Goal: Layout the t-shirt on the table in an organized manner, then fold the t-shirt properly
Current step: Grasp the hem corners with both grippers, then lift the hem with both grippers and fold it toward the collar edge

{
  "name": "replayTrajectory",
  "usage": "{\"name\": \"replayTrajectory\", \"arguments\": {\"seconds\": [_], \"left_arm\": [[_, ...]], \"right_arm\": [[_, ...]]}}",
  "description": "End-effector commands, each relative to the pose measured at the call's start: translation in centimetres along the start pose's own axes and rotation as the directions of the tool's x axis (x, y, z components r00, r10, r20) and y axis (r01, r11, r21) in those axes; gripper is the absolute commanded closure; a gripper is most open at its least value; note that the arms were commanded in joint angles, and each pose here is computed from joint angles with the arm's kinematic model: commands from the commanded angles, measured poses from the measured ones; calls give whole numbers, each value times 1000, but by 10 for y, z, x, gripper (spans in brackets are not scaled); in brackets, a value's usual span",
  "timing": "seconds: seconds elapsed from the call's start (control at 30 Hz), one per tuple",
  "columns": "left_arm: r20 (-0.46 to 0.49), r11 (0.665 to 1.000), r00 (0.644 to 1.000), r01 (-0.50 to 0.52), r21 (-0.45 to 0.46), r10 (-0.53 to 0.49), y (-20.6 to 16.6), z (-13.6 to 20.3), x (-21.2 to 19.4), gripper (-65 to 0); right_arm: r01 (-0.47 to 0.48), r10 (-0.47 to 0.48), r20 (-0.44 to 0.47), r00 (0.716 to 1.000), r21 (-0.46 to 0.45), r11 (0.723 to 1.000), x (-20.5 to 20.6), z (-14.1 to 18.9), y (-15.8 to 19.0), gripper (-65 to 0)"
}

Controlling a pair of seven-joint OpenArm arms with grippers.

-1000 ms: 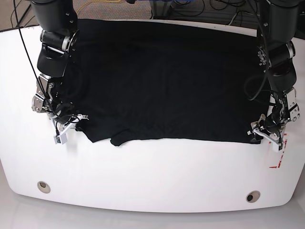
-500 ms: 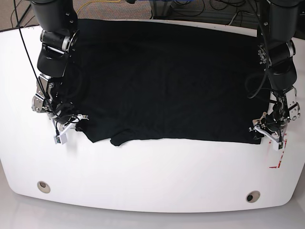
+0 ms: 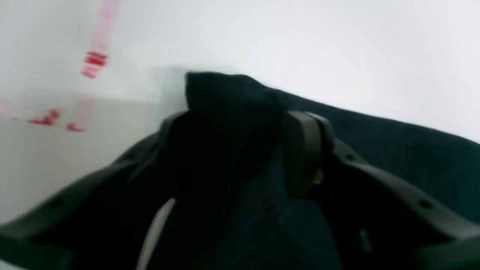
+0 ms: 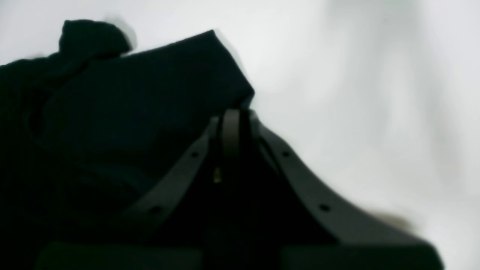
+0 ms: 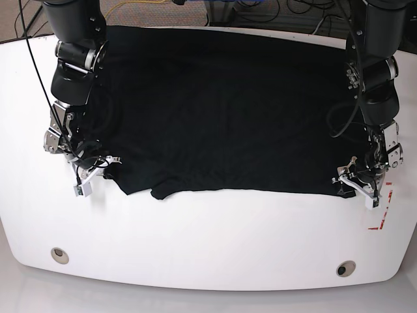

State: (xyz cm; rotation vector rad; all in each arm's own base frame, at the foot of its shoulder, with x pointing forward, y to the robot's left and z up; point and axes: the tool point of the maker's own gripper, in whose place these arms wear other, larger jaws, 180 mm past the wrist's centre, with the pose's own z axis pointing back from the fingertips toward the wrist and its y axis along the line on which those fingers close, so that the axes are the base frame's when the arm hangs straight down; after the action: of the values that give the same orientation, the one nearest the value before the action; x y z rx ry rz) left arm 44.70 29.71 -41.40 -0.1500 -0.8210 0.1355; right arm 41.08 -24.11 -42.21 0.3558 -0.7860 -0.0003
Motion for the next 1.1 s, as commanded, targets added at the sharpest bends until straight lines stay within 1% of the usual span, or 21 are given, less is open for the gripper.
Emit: {"name": "replayTrajectory", "arguments": {"seconds": [0.0,0.1,0.33,0.4,0.53,0.6,0.7,0.83,0.93,1.07], "left_arm": [[-23,999,999,32,-24,-33,-12,-3,2,-208],[-24,999,999,39,-29,-40,-16,-4,2,-121],[-20,999,999,38,-29,-39,-16,-4,3,-17],[-20,999,999,38,-29,-39,-16,-4,3,0],[-13,999,999,38,-29,-38,-15,-3,6,0],[7,999,999,47,-25,-47,-15,-1,14,0],[68,997,994,82,-12,-81,-15,7,38,0],[62,994,992,109,9,-110,-10,17,31,0],[85,992,988,126,22,-127,-8,24,36,0],[71,983,980,186,0,-185,-14,33,33,0]], "right_arm": [[-14,14,57,998,-2,1000,22,5,-3,0],[-14,14,55,998,-3,1000,21,5,-3,0],[-45,45,70,997,-14,999,25,11,-3,0],[-58,59,79,995,-19,998,28,13,-3,0],[-78,80,93,992,-25,997,35,16,-1,0],[-82,84,99,992,-22,996,37,16,1,0],[-99,102,119,988,-28,995,46,19,2,0],[-124,128,134,983,-37,992,53,24,4,0],[-140,145,131,981,-46,989,54,28,3,0],[-182,191,127,973,-77,980,66,40,-1,0]]}}
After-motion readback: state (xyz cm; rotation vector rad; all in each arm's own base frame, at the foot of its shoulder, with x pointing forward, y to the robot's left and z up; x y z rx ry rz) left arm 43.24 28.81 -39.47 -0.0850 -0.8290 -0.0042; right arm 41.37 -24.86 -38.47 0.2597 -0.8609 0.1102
